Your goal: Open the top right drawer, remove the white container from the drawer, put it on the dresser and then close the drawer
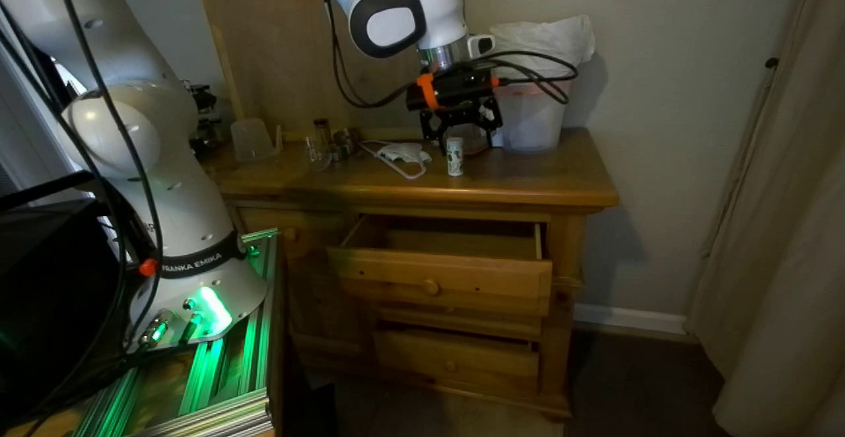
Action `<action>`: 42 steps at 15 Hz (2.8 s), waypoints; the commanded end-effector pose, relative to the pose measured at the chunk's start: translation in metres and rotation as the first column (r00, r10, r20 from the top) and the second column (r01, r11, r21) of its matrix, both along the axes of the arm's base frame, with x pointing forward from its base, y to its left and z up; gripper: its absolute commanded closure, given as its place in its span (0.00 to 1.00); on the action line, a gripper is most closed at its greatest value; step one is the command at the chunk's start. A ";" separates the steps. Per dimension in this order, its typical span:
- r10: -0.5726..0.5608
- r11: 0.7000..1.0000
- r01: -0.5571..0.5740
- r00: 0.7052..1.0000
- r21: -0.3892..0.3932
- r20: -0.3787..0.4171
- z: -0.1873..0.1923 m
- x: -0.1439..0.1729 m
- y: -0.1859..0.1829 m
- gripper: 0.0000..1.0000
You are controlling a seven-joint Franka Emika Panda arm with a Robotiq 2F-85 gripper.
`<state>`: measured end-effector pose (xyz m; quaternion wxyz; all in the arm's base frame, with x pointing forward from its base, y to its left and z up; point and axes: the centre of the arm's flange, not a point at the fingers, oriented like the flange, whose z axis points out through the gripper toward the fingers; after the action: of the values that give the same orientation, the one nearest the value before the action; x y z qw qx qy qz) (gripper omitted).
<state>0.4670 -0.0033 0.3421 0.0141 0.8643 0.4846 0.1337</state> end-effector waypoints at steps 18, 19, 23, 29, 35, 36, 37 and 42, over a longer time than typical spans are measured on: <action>-0.157 0.978 0.164 0.986 0.126 -0.063 -0.083 -0.026 -0.123 0.00; -0.160 0.975 0.167 0.985 0.148 -0.058 -0.088 -0.026 -0.128 0.00; -0.165 0.963 0.171 0.985 0.207 -0.046 -0.113 -0.021 -0.137 0.00; -0.153 0.957 0.166 0.986 0.237 -0.071 -0.159 -0.010 -0.132 0.00; -0.144 0.960 0.168 0.982 0.222 -0.120 -0.168 -0.016 -0.125 0.00; -0.143 0.961 0.168 0.982 0.222 -0.121 -0.169 -0.015 -0.125 0.00; -0.143 0.961 0.167 0.982 0.222 -0.120 -0.169 -0.014 -0.125 0.00; -0.145 0.958 0.170 0.982 0.229 -0.123 -0.173 -0.013 -0.126 0.00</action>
<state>0.4534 -0.1284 0.1738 -0.1015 0.9009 0.3968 0.1439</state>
